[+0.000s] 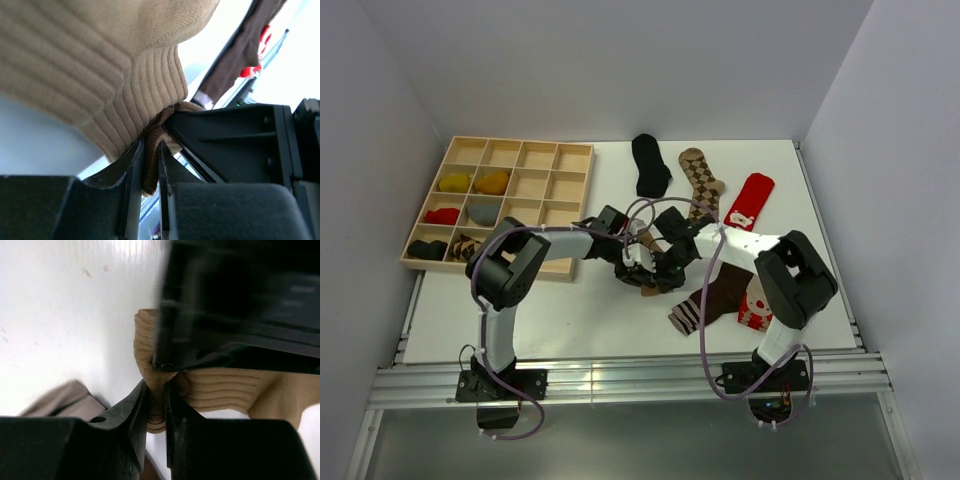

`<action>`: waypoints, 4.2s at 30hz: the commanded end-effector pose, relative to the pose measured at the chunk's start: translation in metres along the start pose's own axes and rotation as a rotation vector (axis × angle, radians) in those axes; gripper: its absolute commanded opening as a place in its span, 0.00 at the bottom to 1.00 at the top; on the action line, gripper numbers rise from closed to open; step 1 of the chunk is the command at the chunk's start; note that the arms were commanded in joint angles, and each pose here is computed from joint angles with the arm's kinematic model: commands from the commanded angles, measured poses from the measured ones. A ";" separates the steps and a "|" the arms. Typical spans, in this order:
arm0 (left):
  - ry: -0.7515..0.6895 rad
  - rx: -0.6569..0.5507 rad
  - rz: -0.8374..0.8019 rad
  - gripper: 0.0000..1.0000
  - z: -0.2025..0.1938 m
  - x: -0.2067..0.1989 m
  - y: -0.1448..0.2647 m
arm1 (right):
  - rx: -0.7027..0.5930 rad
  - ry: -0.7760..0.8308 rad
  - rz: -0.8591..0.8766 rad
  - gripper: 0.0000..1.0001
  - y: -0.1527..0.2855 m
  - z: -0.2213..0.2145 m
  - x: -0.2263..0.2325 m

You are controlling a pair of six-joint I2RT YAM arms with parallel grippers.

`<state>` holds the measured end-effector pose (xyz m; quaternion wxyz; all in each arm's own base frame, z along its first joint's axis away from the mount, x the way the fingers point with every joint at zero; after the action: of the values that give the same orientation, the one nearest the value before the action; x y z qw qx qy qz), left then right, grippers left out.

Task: Roll the socks
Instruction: Roll the sock at the center of the board.

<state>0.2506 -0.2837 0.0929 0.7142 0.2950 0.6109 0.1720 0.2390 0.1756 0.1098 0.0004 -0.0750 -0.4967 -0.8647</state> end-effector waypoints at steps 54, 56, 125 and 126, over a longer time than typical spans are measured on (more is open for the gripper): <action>-0.911 -0.570 0.290 0.52 -0.054 -0.023 0.017 | 0.076 -0.780 0.453 0.04 -0.017 -0.008 -0.035; -0.940 -0.556 0.284 0.52 -0.056 -0.026 0.014 | 0.080 -0.800 0.460 0.05 -0.016 -0.010 -0.036; -0.172 0.093 0.058 0.00 -0.022 0.011 -0.037 | -0.264 0.020 -0.302 0.60 0.048 -0.047 0.045; -0.174 0.093 0.045 0.00 -0.022 0.010 -0.037 | -0.258 0.025 -0.304 0.60 0.046 -0.047 0.046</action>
<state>0.2332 -0.3153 0.0883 0.7931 0.3040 0.5199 0.0909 0.1848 0.1082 0.1295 -0.1343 -0.0261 -0.3923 -0.9096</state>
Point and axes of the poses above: each gripper's point midway between its finger pads, its own y axis back along the fingers, its own x axis along the line the jaws close on, z = x × y, the point moved 10 cm from there along y, back along the fingers, and after that the axes turned 8 degrees about -y, right-handed, at the moved point
